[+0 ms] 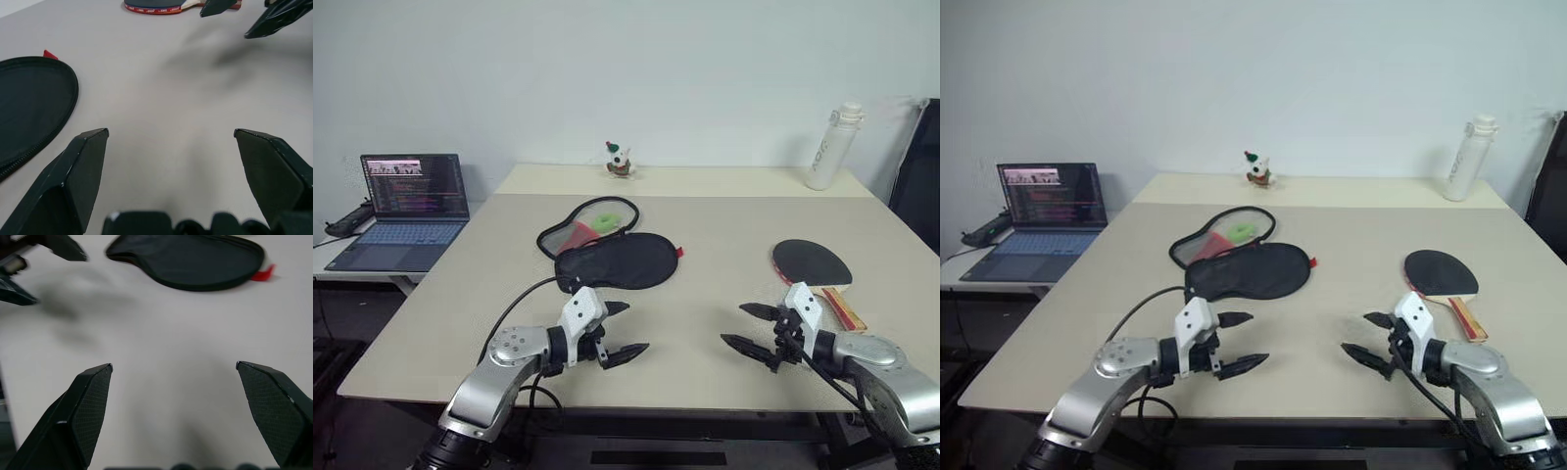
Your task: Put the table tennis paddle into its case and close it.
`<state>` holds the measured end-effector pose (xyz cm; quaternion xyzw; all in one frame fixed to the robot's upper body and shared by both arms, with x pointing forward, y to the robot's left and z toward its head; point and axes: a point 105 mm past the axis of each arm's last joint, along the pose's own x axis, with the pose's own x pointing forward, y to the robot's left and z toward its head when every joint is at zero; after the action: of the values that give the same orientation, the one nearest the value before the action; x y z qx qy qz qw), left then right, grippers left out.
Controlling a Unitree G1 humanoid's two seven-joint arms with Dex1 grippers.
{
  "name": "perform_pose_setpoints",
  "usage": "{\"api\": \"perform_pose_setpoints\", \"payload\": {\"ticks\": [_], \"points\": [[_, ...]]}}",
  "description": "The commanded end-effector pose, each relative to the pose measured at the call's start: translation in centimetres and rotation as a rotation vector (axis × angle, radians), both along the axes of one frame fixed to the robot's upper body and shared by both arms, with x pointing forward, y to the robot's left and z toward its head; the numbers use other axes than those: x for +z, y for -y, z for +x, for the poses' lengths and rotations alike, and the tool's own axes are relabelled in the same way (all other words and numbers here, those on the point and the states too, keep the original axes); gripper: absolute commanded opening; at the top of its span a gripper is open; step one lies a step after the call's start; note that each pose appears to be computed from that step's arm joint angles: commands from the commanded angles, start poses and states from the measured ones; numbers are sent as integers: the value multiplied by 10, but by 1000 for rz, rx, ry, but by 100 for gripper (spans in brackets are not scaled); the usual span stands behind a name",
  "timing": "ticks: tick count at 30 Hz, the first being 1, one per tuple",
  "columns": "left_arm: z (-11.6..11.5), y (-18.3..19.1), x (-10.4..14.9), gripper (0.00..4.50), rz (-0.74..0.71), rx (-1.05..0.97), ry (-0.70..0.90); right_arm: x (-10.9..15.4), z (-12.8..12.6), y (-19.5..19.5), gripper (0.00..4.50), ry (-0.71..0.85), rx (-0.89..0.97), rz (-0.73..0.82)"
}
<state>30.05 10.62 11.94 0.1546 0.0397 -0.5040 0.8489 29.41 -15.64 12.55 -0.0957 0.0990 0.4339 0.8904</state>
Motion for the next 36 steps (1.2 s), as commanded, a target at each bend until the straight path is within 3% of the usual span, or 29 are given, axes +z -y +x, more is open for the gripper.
{"api": "perform_pose_setpoints", "payload": {"ticks": [1,9,17,25,36], "points": [[-1,9,5,450,-14,-28,29,10,-5,-1,445,19,27,-27],[12,9,23,450,-73,-16,54,22,-9,1,445,28,1,-45],[43,-36,35,450,18,59,96,36,-14,-15,445,18,17,-21],[75,-87,14,450,167,111,-14,72,-6,-44,445,21,10,105],[104,-111,-7,450,263,214,-81,82,5,-57,445,57,-3,138]]}}
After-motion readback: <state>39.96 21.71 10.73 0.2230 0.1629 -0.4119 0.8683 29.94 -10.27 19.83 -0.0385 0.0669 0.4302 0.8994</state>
